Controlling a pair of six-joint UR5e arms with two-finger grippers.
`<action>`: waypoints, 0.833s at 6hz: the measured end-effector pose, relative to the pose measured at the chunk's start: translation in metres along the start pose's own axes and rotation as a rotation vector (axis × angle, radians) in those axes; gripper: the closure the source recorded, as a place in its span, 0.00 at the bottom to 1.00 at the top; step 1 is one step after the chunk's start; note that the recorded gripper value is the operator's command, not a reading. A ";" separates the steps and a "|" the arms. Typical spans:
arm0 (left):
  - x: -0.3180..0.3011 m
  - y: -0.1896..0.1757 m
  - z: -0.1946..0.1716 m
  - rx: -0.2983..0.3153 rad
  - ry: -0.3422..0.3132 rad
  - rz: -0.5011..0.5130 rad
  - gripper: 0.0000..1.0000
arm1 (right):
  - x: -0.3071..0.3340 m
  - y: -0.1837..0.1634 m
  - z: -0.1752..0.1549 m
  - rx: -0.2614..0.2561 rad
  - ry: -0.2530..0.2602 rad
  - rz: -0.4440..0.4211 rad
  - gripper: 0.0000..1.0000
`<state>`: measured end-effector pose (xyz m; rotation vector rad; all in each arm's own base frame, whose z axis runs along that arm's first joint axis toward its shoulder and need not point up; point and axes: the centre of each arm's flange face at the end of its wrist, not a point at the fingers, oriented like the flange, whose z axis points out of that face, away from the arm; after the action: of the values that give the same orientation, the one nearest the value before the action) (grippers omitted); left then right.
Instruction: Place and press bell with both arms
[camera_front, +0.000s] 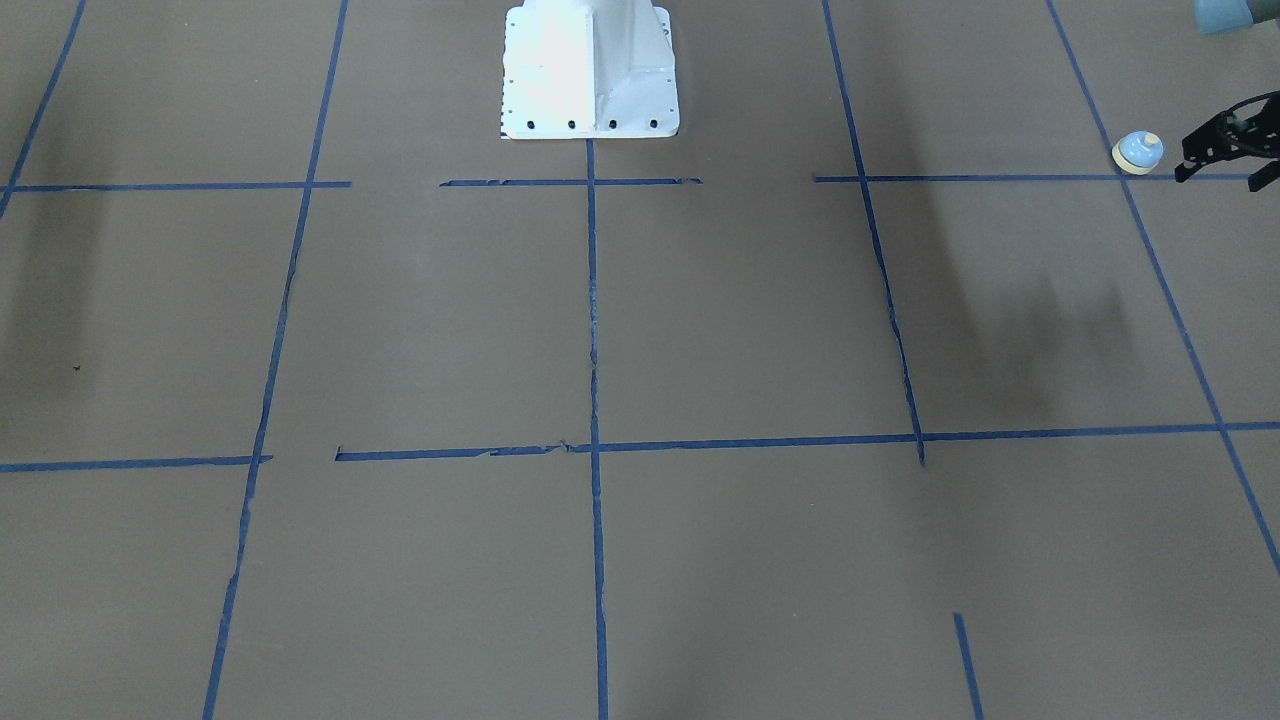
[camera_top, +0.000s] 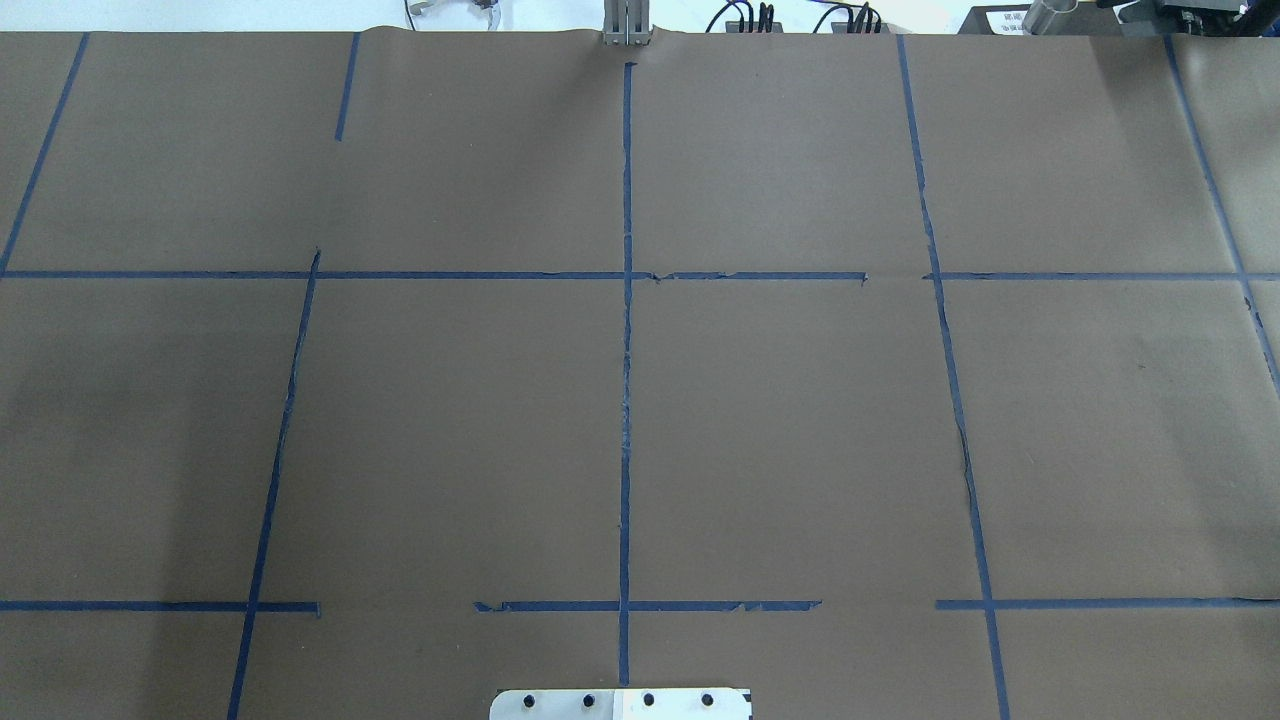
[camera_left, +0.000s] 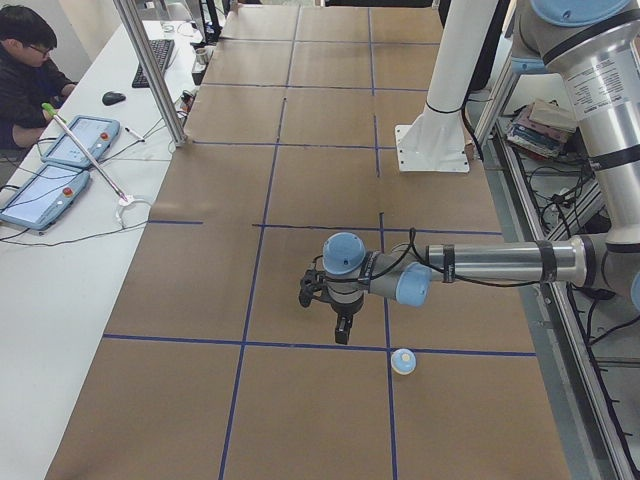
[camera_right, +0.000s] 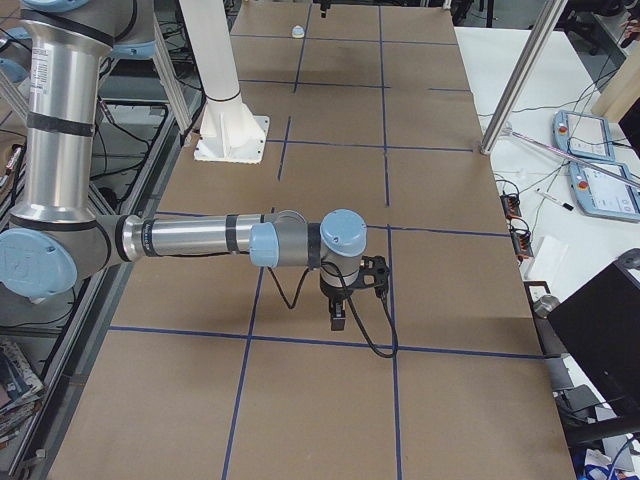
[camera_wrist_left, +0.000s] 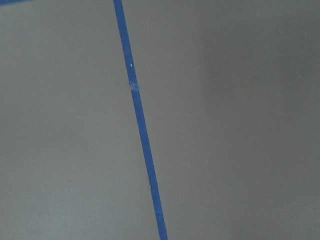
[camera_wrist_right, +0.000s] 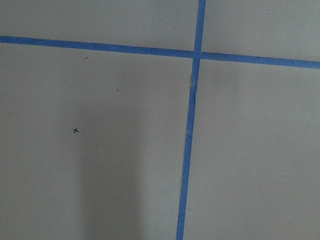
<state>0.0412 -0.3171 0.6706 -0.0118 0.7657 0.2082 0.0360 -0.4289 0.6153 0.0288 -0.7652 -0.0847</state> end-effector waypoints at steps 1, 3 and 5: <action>-0.006 0.027 0.022 -0.032 -0.003 0.006 0.00 | -0.001 0.000 -0.001 0.009 0.000 -0.006 0.00; -0.010 0.053 0.066 -0.132 -0.006 0.057 0.00 | -0.001 0.000 -0.001 0.017 0.000 -0.012 0.00; -0.002 0.064 0.094 -0.223 -0.008 0.120 0.00 | 0.000 0.001 0.000 0.015 0.001 -0.011 0.00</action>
<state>0.0914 -0.2464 0.7441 -0.1765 0.7325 0.4065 0.0360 -0.4283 0.6150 0.0479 -0.7648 -0.0896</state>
